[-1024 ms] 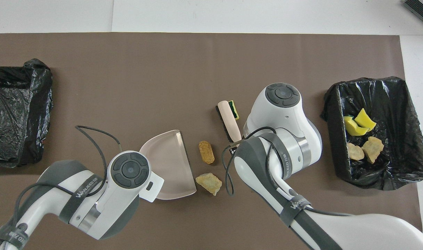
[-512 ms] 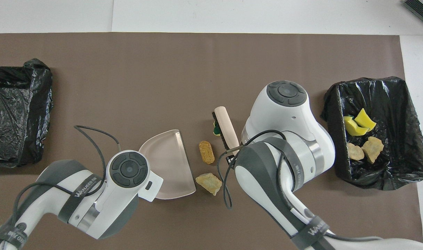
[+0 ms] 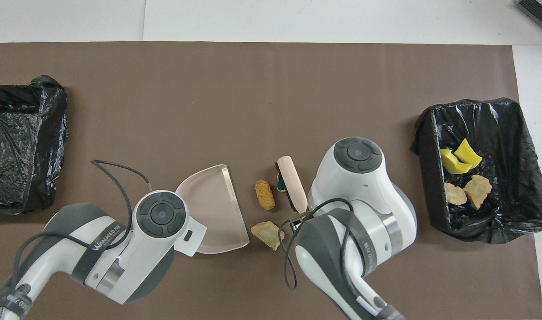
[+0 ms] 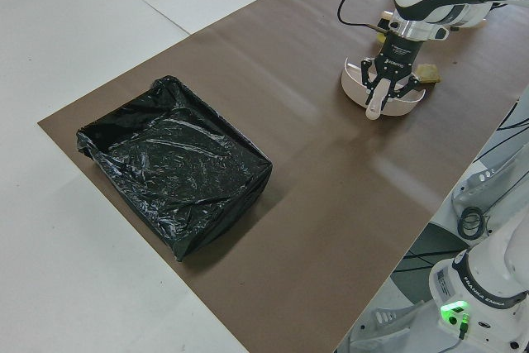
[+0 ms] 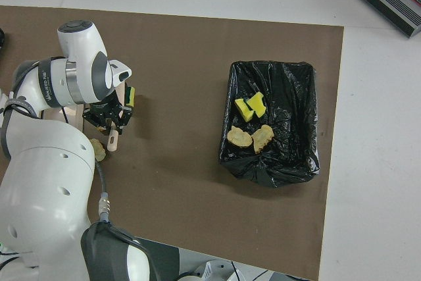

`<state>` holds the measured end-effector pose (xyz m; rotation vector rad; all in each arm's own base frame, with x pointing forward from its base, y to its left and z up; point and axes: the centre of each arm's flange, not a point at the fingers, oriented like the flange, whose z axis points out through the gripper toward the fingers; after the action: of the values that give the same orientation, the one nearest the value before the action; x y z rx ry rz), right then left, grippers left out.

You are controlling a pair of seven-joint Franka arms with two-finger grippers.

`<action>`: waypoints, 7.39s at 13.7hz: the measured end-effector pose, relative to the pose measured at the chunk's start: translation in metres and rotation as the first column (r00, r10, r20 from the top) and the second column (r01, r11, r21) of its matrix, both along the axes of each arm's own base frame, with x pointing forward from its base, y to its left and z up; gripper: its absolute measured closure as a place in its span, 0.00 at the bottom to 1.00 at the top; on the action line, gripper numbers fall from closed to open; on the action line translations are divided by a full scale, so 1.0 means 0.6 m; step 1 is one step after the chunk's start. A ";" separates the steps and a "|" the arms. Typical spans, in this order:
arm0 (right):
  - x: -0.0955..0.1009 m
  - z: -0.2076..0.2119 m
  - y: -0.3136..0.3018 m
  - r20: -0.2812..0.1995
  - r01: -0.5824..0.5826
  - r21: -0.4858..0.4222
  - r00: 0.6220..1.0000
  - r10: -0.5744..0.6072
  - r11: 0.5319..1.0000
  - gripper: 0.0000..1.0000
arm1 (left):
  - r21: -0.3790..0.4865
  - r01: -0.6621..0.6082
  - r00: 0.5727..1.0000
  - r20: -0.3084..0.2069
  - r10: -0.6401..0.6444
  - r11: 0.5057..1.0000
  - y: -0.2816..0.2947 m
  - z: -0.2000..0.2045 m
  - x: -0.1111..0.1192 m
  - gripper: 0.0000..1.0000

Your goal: Sweep and dump trash in bin

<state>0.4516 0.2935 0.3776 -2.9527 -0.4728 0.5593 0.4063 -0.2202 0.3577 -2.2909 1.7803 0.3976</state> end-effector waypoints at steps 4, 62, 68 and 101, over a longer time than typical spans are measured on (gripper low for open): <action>-0.095 -0.076 0.106 0.084 0.071 -0.022 0.994 -0.069 0.997 0.73 | 0.000 0.000 1.000 0.000 0.000 1.000 0.000 0.000 0.000 0.68; -0.239 -0.076 0.293 0.007 0.234 -0.083 0.972 -0.234 0.969 0.73 | -0.267 0.072 0.992 0.117 -0.042 0.961 0.653 0.333 0.209 0.68; -0.227 -0.076 0.295 0.038 0.219 -0.108 0.976 -0.217 0.970 0.42 | -0.078 0.186 0.968 0.186 -0.169 0.979 0.799 0.379 0.277 0.68; 0.175 0.350 -0.420 0.240 0.218 -0.059 0.950 -0.198 0.974 0.00 | 0.068 -0.304 0.948 0.123 0.295 0.950 0.195 0.157 0.338 0.68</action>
<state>0.5565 0.0412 0.5876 -3.1129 -0.1523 0.2152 0.6092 -0.1035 0.4519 -2.4729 1.3378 0.3788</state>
